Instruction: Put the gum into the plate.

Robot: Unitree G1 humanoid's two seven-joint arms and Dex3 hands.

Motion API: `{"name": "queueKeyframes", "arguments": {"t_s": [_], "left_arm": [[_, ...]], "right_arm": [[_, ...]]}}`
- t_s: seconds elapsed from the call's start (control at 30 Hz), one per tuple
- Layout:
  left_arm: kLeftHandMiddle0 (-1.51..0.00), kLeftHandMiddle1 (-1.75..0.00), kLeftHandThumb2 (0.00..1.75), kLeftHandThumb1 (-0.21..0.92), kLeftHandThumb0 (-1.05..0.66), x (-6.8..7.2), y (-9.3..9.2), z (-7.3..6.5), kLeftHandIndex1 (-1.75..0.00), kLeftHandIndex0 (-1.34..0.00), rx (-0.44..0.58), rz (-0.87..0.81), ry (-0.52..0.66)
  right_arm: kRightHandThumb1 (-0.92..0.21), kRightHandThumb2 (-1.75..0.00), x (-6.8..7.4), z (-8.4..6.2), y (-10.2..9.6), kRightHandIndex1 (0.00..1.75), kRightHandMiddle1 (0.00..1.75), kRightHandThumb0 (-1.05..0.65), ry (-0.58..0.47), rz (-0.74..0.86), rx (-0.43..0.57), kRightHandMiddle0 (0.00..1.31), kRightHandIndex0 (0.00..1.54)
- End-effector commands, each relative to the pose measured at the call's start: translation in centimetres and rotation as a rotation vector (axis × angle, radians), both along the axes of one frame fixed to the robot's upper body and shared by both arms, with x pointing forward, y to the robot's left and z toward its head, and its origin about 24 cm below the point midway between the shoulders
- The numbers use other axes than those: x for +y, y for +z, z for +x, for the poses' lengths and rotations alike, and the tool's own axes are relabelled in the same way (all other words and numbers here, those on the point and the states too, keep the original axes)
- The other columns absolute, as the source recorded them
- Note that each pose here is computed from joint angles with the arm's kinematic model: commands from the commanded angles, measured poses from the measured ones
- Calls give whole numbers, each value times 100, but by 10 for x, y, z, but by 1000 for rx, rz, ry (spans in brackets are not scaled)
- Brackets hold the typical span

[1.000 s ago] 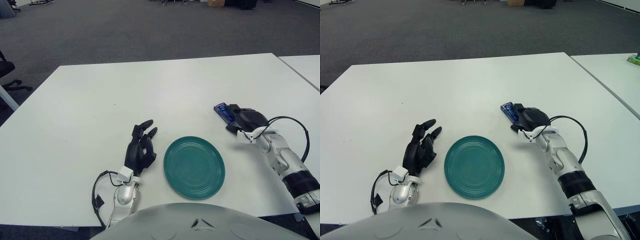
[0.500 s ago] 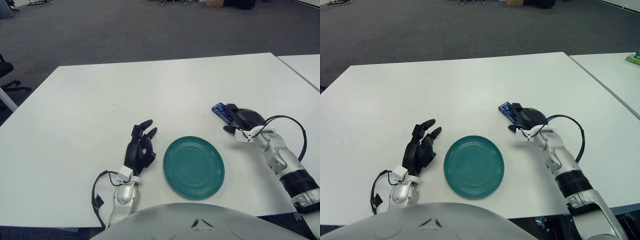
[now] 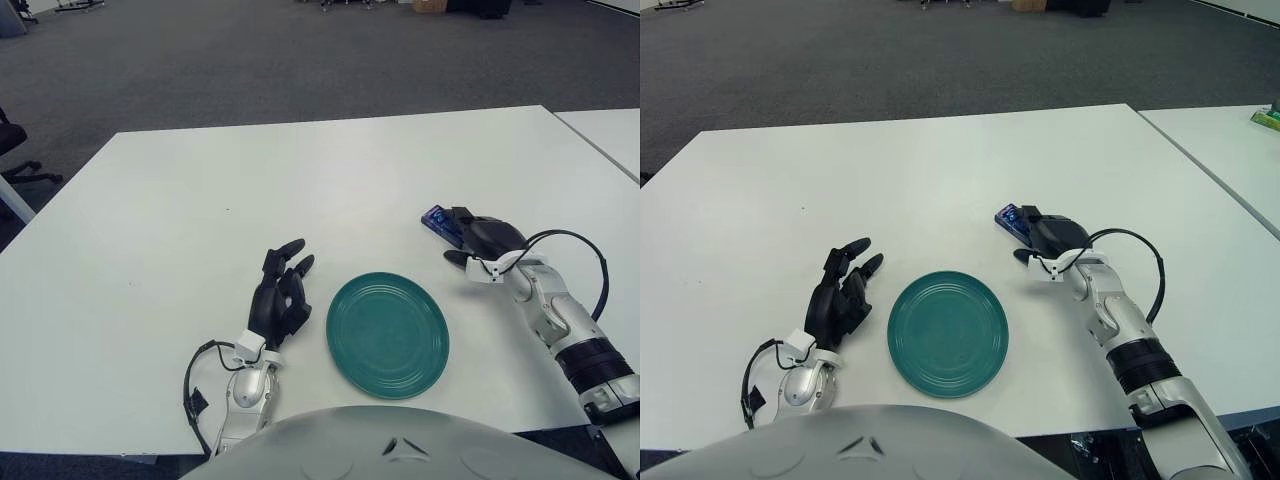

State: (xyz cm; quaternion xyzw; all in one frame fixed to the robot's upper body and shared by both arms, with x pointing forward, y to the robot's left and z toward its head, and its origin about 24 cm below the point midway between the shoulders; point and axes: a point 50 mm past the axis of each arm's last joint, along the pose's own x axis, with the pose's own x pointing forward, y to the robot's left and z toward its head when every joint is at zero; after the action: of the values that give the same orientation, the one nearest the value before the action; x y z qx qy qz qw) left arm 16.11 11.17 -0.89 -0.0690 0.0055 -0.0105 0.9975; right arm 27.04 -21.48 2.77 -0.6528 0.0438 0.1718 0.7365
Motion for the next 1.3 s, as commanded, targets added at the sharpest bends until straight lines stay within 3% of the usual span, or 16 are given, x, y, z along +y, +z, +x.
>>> {"name": "queueKeyframes", "arguments": {"t_s": [0.0, 0.43, 0.8, 1.27], "left_arm": [[-51, -30, 86, 92, -79, 4, -9, -5, -92, -12, 54, 5, 1], [-50, -31, 88, 92, -79, 6, -9, -4, -92, -13, 60, 8, -9], [-49, -31, 88, 92, -79, 9, -11, -4, -92, -13, 65, 7, -7], [-49, -30, 88, 92, -79, 11, -10, -3, -92, -13, 64, 18, -12]], "right_arm": [[-92, -50, 6, 1, -1, 2, 51, -65, 14, 16, 24, 0, 38], [-92, -53, 11, 6, 12, 3, 52, -66, 10, 11, 3, 0, 40], [-92, -54, 11, 16, 22, 2, 51, -69, -103, 98, -145, 0, 40], [-92, -51, 7, 35, 32, 4, 62, -65, -225, 183, -228, 0, 45]]}}
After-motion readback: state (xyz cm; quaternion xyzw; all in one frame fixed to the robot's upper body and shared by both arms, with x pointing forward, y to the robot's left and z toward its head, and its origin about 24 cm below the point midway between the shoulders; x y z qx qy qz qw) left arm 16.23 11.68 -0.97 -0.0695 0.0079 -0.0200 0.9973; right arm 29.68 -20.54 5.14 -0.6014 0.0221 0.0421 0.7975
